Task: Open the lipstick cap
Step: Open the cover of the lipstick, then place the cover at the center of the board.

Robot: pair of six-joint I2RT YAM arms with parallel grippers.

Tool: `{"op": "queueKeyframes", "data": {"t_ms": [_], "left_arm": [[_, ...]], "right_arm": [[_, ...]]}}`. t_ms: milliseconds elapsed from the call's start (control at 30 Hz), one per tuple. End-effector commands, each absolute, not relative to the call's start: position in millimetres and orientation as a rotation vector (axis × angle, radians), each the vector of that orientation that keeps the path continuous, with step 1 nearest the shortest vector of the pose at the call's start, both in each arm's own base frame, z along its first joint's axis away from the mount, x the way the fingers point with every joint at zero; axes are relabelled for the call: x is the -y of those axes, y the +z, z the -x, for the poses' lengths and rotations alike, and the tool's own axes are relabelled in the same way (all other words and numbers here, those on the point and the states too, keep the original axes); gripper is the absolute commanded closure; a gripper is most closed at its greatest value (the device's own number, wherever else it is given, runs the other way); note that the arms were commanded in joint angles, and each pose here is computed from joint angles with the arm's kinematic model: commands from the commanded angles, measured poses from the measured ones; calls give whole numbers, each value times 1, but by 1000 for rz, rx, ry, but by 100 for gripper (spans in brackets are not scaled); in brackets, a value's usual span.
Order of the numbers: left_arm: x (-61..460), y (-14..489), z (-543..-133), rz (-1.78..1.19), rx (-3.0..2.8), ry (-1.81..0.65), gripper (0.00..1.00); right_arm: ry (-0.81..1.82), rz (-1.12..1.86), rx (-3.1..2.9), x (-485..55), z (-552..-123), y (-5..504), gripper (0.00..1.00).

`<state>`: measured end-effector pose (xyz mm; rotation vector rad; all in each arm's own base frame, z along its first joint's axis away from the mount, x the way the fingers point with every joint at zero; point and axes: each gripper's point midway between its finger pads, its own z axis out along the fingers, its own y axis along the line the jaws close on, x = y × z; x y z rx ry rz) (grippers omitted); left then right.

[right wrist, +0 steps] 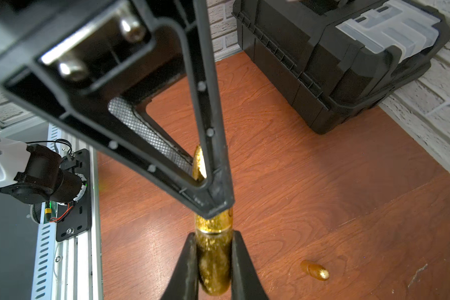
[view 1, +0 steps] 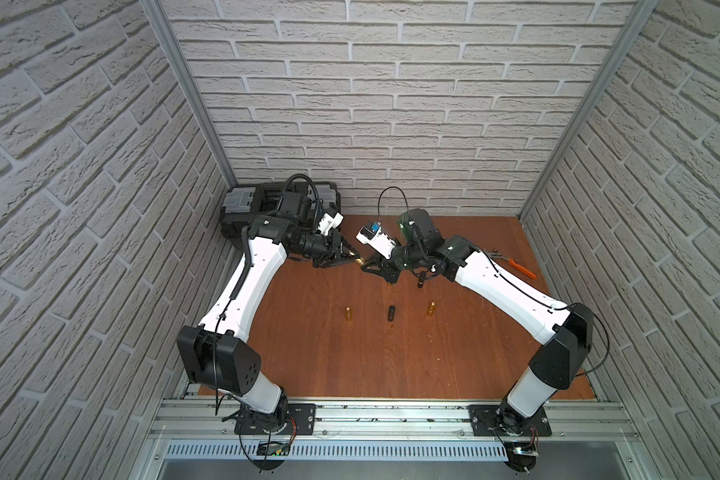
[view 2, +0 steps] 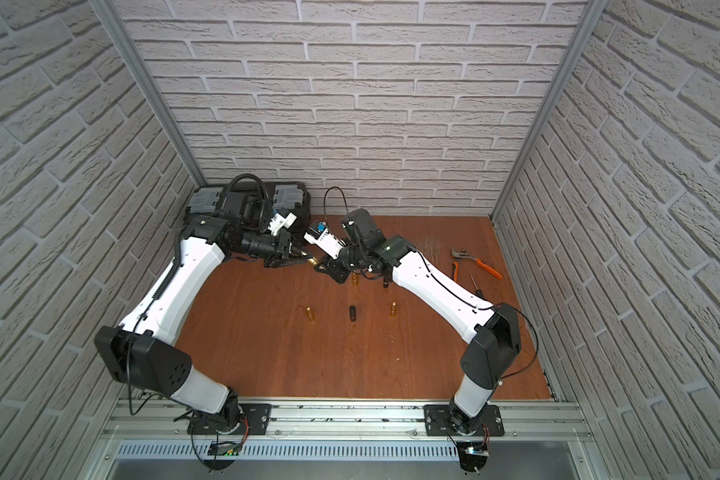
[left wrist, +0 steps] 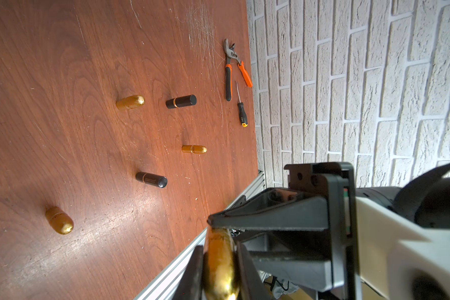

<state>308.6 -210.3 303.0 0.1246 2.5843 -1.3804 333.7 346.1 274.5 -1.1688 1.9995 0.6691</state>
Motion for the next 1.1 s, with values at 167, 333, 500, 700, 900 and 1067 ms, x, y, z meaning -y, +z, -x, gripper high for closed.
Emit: {"op": "queueKeyframes", "data": {"t_ms": [167, 333, 500, 700, 900, 1067], "left_arm": [[188, 322, -324, -71, -2473, -1410, 97], [182, 323, -328, -56, -2461, -1408, 97], [162, 273, -345, -1, -2617, -1046, 94], [145, 195, -383, -42, -2729, -426, 92], [162, 141, -411, -86, -2710, -239, 91], [155, 108, -424, -112, -2729, -43, 90]], "right_arm": [[511, 1153, -2112, -321, -335, 245, 97], [472, 1144, -2116, -316, -338, 244, 97], [472, 1118, -2081, -315, -336, 262, 97], [445, 1090, -2054, -306, -326, 284, 97], [405, 1054, -2048, -295, -313, 293, 97], [389, 1025, -2053, -288, -308, 293, 97]]}}
